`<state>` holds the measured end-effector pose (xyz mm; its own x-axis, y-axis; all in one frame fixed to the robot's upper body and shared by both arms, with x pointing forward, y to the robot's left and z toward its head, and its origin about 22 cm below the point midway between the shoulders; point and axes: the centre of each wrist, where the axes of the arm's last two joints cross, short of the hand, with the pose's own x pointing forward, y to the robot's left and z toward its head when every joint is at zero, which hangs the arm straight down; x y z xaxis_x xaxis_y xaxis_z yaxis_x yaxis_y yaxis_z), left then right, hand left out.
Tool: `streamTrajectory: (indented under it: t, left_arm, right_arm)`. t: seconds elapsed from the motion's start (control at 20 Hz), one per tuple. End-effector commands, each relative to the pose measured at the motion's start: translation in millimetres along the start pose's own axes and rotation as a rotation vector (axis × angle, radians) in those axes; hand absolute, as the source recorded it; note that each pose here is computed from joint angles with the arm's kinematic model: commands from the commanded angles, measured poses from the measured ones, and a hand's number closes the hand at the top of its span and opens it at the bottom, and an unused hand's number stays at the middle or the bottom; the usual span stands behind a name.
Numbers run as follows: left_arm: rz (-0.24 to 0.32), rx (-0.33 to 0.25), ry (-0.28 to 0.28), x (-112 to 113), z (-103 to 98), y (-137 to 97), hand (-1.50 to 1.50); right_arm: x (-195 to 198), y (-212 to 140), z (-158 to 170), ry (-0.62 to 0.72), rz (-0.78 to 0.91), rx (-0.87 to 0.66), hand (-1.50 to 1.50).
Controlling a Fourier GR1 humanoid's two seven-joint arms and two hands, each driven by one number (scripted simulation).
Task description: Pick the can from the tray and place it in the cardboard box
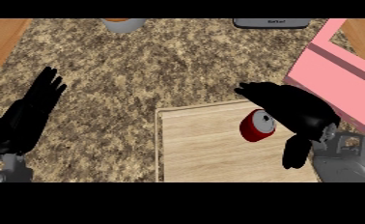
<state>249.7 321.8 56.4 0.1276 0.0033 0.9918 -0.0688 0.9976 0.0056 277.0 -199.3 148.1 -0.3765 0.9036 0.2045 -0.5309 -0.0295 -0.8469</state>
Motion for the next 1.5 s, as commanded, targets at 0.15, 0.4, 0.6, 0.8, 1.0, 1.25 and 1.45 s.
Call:
streamTrajectory:
  t: [0.15,0.4,0.6,0.8,1.0,1.25,1.45]
  left_arm:
    - [0.014,0.003,0.003,3.4,11.2,-3.0,0.00]
    - [0.016,-0.012,0.003,-14.5,17.4,-0.8,0.00]
    - [0.019,-0.003,-0.006,-1.6,-8.1,-14.5,0.00]
    - [0.004,0.001,-0.005,1.6,11.0,3.7,0.00]
    - [-0.014,-0.004,-0.007,-13.4,10.8,8.3,0.00]
    - [-0.007,-0.010,-0.002,-7.4,2.4,-0.1,0.00]
    - [0.008,0.001,-0.014,-6.2,1.0,5.0,0.00]
  right_arm:
    - [3.3,9.2,0.4,0.021,0.016,0.041,-1.50]
    - [7.0,31.2,-9.0,0.019,0.033,0.068,-1.50]
    - [-11.5,30.6,-29.0,0.029,0.041,0.067,-1.50]
    - [1.1,30.7,-41.3,0.038,0.037,0.058,-1.50]
    - [-6.1,28.8,-39.9,0.027,0.025,0.054,-1.50]
    - [-34.3,21.0,-42.7,-0.051,0.051,0.000,1.50]
    - [-14.3,50.4,-47.1,-0.057,0.074,-0.012,1.50]
